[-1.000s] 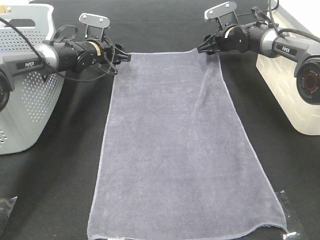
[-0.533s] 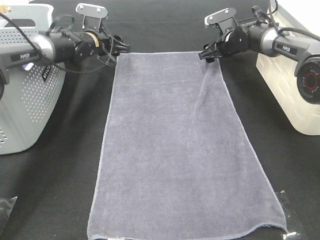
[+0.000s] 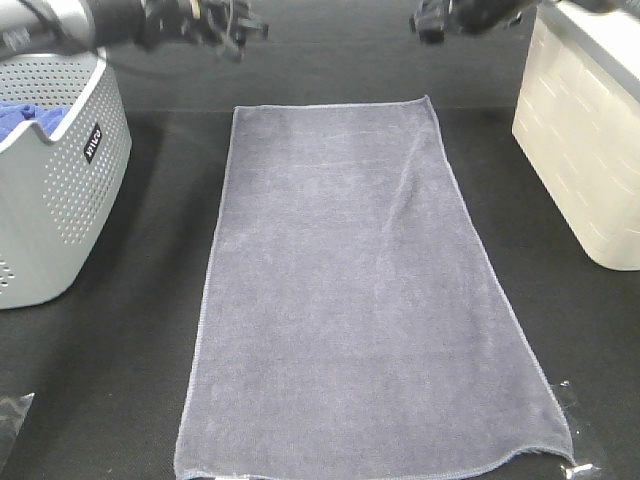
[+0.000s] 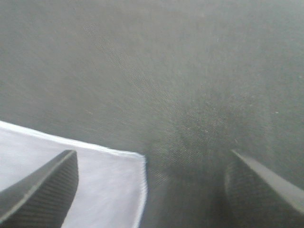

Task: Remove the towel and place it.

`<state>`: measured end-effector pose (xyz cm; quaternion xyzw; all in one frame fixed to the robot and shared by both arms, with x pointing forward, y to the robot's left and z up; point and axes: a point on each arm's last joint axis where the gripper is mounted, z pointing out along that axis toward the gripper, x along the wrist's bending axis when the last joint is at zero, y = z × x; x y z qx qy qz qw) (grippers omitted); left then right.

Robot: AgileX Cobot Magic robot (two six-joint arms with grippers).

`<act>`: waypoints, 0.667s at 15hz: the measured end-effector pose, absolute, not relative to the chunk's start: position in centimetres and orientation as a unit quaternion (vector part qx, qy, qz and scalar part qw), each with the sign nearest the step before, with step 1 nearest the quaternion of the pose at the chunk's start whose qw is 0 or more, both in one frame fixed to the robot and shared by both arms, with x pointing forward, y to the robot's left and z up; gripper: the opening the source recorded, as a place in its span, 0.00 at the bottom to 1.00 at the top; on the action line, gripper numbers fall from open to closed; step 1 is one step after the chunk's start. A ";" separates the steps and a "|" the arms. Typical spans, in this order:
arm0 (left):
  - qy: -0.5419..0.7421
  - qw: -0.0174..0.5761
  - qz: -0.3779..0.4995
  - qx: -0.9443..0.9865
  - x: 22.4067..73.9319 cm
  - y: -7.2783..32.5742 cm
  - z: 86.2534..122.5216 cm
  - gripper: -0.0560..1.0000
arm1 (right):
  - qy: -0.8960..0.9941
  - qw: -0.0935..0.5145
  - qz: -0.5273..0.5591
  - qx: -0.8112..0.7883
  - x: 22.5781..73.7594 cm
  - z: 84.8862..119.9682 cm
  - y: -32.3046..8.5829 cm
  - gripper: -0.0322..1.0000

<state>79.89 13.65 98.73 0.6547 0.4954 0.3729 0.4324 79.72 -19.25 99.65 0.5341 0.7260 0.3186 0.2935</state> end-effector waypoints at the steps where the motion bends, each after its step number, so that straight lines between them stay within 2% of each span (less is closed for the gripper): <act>1: 0.504 0.421 0.374 0.655 79.2 13.6 100.6 0.64 | 0.730 0.280 0.311 0.540 78.9 101.5 -19.3 0.80; 7: 0.615 0.289 0.334 0.654 73.0 16.6 110.5 0.64 | 0.772 0.188 0.217 0.567 71.1 111.5 -20.7 0.80; 10: 0.638 0.235 0.317 0.661 69.6 18.1 114.2 0.64 | 0.769 0.188 0.220 0.570 68.9 114.6 -21.1 0.80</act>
